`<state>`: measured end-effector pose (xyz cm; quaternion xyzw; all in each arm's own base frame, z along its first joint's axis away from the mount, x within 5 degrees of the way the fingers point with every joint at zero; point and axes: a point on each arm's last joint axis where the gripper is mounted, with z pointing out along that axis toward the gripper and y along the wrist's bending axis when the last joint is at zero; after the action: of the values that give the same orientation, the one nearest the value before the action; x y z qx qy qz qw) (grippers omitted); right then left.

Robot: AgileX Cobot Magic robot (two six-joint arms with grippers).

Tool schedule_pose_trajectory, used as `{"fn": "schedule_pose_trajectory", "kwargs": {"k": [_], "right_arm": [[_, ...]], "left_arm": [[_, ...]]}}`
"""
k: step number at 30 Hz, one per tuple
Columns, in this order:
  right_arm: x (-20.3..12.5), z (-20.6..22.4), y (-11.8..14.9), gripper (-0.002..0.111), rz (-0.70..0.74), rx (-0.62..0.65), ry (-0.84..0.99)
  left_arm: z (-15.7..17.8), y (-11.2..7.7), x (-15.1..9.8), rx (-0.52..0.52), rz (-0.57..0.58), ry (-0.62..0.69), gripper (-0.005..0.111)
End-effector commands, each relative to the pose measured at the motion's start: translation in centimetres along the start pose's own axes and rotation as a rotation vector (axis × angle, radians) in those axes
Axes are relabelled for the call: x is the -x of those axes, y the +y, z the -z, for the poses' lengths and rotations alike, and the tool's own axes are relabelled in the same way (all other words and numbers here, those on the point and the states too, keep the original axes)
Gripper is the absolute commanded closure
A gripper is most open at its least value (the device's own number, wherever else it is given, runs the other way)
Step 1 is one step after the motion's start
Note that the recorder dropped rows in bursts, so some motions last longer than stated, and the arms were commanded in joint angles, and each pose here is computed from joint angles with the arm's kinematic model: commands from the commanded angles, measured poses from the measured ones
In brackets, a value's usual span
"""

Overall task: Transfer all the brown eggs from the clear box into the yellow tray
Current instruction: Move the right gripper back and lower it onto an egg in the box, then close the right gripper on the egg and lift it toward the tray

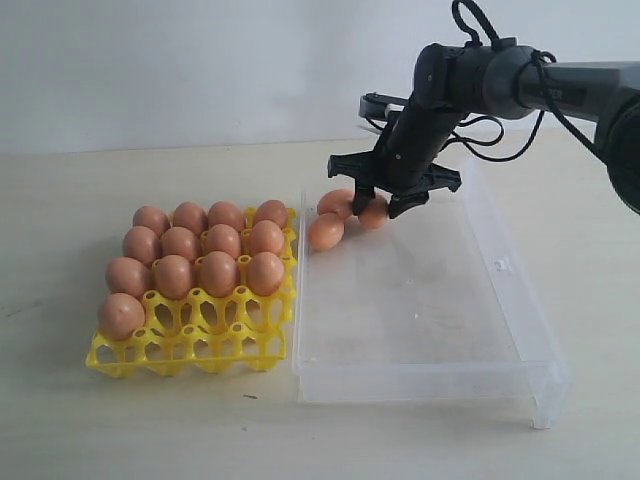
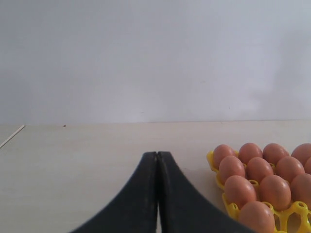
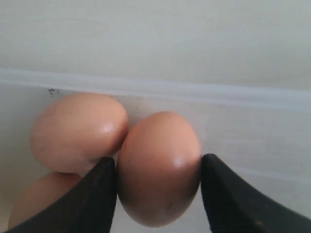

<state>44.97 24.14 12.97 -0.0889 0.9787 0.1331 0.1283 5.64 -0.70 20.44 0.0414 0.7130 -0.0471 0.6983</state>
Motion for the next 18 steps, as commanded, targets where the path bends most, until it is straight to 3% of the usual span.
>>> {"fn": "schedule_pose_trajectory", "kwargs": {"k": [1,10,18], "right_arm": [[0.7,1.9,0.4,0.108,0.014,0.011,-0.046],[0.4,7.7,1.7,0.108,0.125,0.039,-0.089],[-4.4,11.1,4.6,0.108,0.192,0.08,-0.191]], "left_arm": [[0.0,0.0,-0.1,-0.003,0.011,-0.005,0.107],[0.0,0.0,-0.1,-0.003,0.011,-0.005,0.107],[0.0,0.0,-0.1,-0.003,0.011,-0.005,0.107]]}}
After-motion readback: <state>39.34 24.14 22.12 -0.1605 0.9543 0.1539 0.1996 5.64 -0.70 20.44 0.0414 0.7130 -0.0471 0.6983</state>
